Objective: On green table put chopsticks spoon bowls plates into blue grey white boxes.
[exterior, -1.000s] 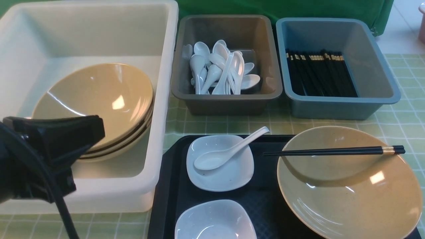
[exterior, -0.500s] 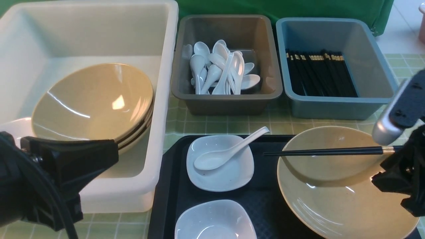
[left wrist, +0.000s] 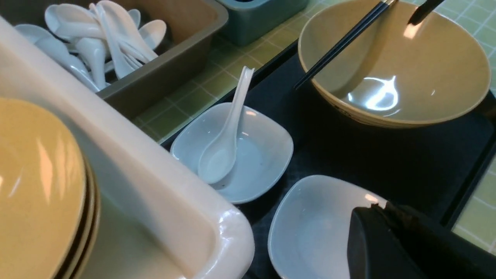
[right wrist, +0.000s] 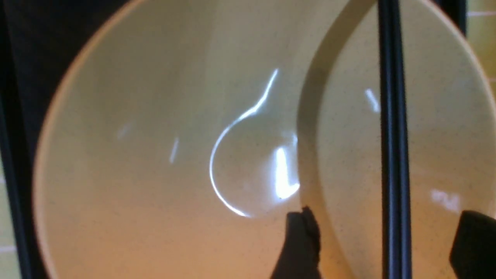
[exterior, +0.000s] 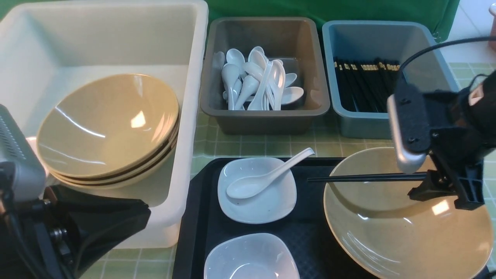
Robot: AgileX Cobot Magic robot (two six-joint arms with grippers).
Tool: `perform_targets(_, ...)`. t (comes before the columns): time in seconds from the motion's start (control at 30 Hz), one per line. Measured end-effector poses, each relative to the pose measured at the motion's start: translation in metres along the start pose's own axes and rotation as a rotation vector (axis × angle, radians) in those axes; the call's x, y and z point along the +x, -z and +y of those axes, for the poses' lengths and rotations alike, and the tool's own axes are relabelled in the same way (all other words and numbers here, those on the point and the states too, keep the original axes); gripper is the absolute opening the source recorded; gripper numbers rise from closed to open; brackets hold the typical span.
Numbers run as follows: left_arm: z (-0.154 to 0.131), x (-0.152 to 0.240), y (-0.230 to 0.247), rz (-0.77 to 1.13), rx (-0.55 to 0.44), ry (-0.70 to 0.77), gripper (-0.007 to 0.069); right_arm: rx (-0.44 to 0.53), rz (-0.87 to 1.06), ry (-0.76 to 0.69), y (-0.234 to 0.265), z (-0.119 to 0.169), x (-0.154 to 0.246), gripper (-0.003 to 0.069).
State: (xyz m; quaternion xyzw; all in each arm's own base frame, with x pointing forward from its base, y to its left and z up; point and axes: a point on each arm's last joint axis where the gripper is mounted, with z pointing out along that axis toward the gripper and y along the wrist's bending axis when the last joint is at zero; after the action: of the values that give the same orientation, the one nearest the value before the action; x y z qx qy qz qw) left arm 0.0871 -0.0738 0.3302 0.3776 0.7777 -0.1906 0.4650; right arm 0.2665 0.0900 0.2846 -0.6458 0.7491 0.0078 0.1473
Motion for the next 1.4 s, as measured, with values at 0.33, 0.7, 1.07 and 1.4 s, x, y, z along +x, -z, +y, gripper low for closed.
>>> perform_targets(0.33, -0.001, -0.005, 0.000, -0.053, 0.010, 0.043, -0.0001, -0.044, 0.034, 0.069, -0.046, -0.024, -0.003, 0.0507)
perform_targets(0.7, -0.001, -0.005, 0.000, -0.058, 0.008, 0.045, -0.0001, -0.095, 0.062, 0.022, -0.066, -0.030, -0.002, 0.0242)
perform_targets(1.07, 0.000, -0.006, 0.000, -0.061, 0.006, 0.051, -0.0001, -0.087, 0.054, -0.013, -0.044, -0.041, -0.012, 0.0102)
perform_targets(1.4, 0.000, -0.006, 0.000, -0.065, 0.003, 0.055, -0.0001, 0.020, -0.004, -0.337, 0.008, -0.074, -0.027, 0.0102)
